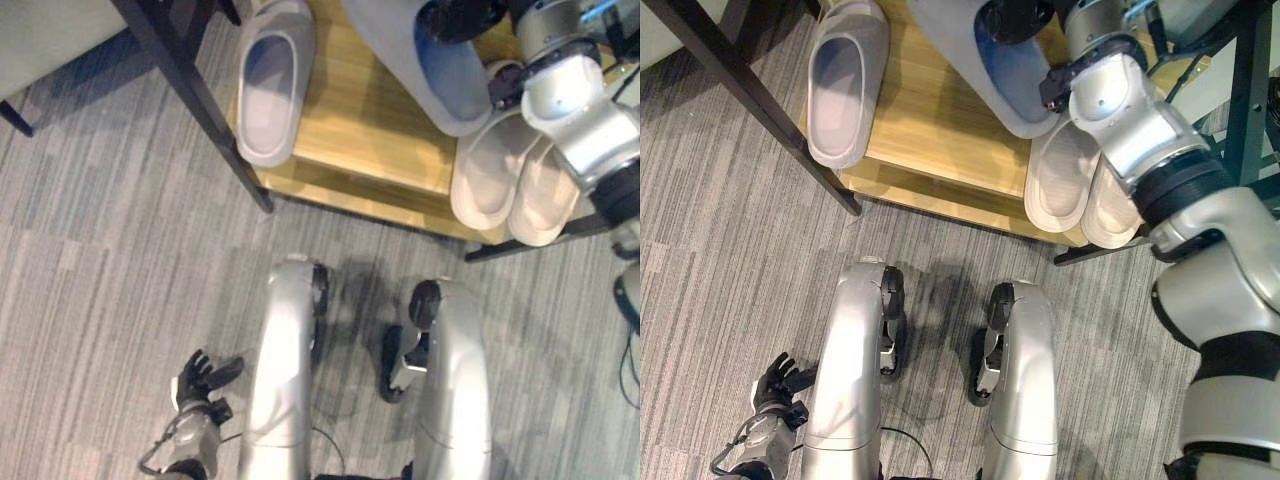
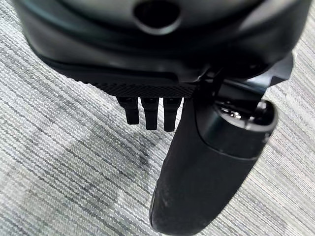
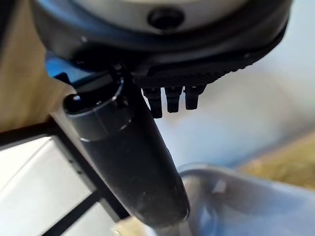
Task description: Arrange the slippers neatly on the shoe rack.
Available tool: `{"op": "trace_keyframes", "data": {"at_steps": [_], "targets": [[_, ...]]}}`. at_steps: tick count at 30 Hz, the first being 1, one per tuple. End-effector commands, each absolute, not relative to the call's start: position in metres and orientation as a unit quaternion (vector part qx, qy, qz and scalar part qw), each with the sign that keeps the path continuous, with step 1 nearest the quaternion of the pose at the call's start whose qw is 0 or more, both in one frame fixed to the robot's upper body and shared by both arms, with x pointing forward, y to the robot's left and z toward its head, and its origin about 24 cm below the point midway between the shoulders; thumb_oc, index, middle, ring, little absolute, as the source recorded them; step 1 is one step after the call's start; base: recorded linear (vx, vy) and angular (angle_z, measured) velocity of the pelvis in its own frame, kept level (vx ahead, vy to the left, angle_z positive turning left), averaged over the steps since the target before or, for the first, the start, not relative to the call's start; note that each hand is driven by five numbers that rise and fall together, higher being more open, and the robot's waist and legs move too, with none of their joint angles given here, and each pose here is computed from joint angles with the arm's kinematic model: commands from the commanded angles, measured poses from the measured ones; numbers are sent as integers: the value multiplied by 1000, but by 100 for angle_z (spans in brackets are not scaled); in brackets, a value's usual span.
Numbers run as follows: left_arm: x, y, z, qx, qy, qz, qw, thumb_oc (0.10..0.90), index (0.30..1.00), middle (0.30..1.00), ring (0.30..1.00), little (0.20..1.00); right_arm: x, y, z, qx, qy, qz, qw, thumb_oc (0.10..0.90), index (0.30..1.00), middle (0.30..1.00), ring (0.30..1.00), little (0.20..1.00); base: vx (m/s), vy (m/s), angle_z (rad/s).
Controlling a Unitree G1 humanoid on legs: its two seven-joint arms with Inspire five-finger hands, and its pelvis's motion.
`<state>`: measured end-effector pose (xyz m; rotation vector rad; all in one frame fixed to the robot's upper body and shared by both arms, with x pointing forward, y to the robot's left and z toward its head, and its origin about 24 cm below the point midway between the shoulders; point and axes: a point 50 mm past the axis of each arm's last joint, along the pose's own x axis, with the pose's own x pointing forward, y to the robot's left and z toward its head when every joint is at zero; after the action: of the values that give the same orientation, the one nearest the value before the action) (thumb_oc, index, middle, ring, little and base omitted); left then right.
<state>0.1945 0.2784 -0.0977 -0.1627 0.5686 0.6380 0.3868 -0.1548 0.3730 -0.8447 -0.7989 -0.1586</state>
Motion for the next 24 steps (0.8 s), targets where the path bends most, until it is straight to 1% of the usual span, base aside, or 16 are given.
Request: {"op": "trace_keyframes", "data": {"at_steps": [1, 3, 8, 10, 24], "targets": [[181, 295, -98, -23, 289, 314, 904, 800, 900, 900, 900, 900, 342, -134, 457, -361, -509, -92, 776, 800, 900, 900, 900, 900, 0, 0, 0], [180, 295, -99, -13, 296, 311, 903, 800, 900, 900, 900, 900, 344, -126, 457, -368, -504, -81, 777, 800, 900, 900, 900, 900, 0, 0, 0], [179, 295, -102, -7, 308, 304, 901, 800, 900, 900, 900, 900, 349, -122, 457, -376, -489, -75, 783, 800, 900, 900, 900, 900, 0, 0, 0], [183, 290, -102, -7, 311, 292, 905, 800, 900, 900, 900, 900, 356, -117, 454, -394, -468, -73, 788, 800, 900, 900, 900, 900, 4, 19, 0], [182, 285, -105, 2, 322, 283, 904, 800, 900, 900, 900, 900, 343, -115, 467, -371, -496, -60, 783, 800, 900, 900, 900, 900, 0, 2, 0]]}}
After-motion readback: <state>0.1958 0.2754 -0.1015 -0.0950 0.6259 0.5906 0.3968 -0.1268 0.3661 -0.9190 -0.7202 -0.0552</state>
